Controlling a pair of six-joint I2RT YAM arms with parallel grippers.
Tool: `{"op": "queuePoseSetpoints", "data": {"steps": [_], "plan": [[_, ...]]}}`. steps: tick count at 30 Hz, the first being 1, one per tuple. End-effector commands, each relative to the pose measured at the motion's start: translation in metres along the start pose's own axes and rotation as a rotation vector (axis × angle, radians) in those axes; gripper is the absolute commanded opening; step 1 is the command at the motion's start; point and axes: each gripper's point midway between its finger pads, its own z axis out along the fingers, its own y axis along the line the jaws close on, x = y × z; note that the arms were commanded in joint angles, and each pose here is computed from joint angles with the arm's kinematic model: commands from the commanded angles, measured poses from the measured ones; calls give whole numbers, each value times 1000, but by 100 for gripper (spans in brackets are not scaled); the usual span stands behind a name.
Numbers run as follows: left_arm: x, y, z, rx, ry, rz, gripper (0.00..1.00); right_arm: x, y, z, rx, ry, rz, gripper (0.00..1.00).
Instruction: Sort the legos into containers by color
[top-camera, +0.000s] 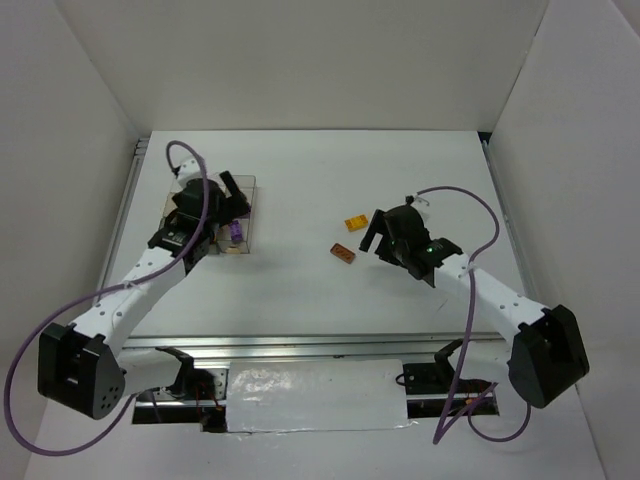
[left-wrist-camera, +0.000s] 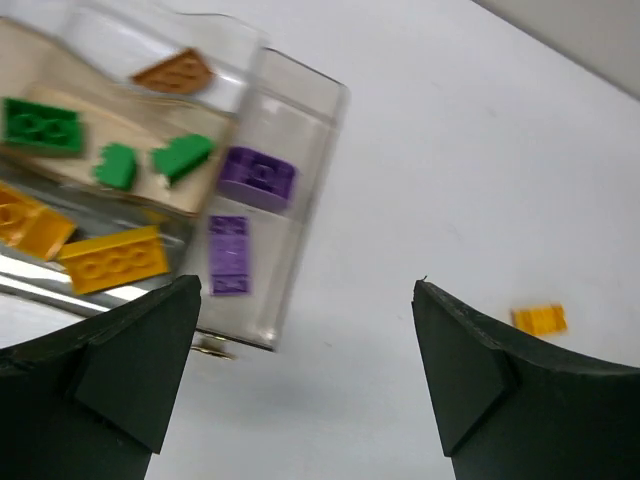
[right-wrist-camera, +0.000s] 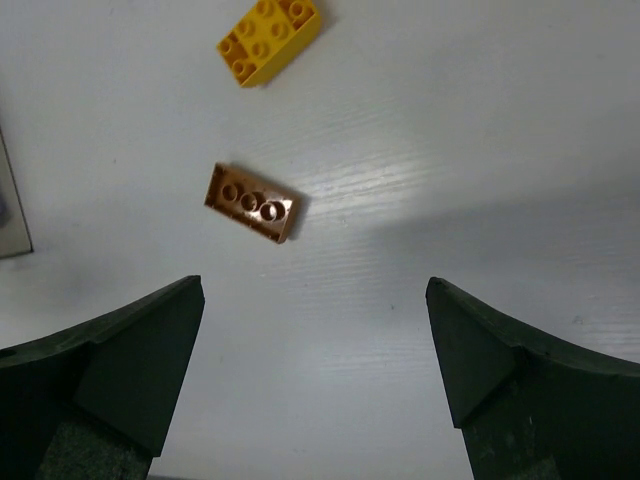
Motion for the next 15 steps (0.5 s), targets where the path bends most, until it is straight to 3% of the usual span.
{"op": "queuePoseSetpoints", "data": {"steps": [1, 4, 5, 6, 12, 14, 15], "plan": [[13, -66, -16, 181, 56, 126, 100, -38, -10, -4, 125, -133, 104, 100], [41, -121, -4, 333, 143, 299, 100, -45, -14, -18, 103, -208, 209, 100], [70, -134, 9, 378, 233, 359, 100, -49, -16, -30, 65, -248, 252, 100], [65, -160, 9, 450, 220, 424, 100, -58, -11, -45, 6, -297, 281, 100], [120, -234, 52, 675, 277, 669, 99, -50, -17, -77, -67, -292, 206, 100], [151, -235, 75, 677, 342, 702, 100, -47, -18, -88, -96, -291, 177, 100], [148, -252, 76, 733, 332, 700, 99, -46, -17, -92, -118, -292, 163, 100]]}}
